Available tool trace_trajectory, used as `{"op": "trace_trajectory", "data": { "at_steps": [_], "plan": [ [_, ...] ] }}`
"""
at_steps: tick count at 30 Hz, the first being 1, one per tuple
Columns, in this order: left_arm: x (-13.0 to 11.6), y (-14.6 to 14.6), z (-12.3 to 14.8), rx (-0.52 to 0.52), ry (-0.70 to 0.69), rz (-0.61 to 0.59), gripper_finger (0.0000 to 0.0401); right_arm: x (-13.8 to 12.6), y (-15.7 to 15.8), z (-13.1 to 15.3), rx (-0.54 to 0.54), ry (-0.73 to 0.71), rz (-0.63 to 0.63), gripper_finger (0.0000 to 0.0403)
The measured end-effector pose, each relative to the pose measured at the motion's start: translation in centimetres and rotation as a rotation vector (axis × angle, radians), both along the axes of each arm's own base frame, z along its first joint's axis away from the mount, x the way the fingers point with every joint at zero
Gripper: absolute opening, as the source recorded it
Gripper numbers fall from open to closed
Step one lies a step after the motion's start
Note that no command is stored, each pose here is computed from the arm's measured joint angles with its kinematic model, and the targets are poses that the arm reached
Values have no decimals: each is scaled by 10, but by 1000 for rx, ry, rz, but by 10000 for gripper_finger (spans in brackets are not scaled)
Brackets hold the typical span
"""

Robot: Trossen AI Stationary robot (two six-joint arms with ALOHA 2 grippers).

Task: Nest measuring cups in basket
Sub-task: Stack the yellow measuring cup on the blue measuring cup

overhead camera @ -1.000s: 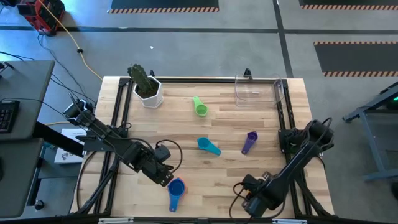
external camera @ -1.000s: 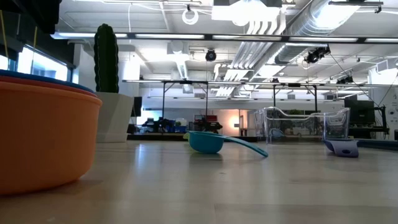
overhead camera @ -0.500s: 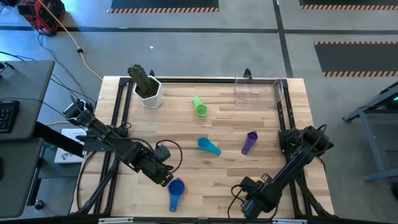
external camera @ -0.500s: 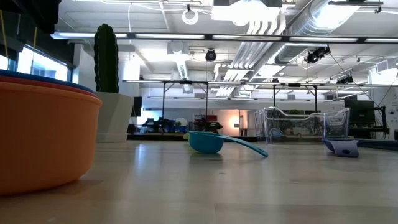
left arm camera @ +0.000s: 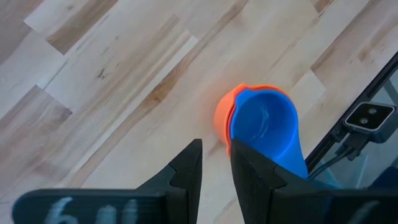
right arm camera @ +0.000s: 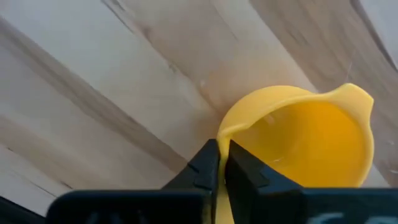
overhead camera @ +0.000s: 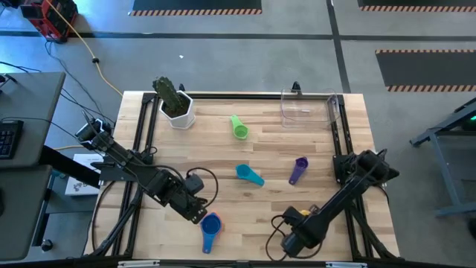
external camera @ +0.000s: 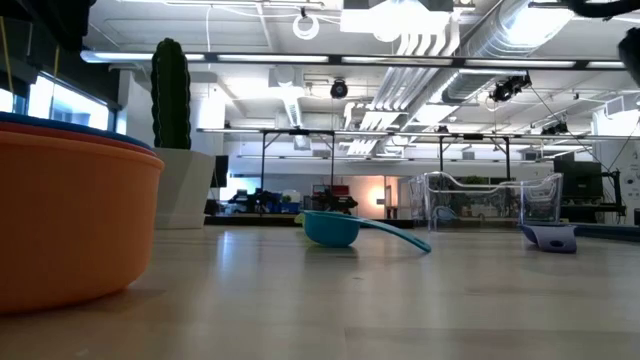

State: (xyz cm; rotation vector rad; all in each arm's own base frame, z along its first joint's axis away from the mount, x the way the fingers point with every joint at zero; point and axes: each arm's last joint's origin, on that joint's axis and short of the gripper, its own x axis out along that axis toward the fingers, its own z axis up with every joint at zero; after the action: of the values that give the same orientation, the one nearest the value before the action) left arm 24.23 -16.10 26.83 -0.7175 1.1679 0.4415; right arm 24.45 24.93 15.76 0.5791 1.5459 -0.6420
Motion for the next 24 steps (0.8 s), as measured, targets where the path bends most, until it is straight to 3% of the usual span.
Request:
{"op": "trace_trajectory", "data": {
  "at_steps": [12,24],
  "plan": [
    [0,0,0,-16,12,-8,74,44,-22,30,26,-112,53,3],
    [7,11,0,-3,9,1,74,102,-59,84,30,-330,314,1]
  ]
}}
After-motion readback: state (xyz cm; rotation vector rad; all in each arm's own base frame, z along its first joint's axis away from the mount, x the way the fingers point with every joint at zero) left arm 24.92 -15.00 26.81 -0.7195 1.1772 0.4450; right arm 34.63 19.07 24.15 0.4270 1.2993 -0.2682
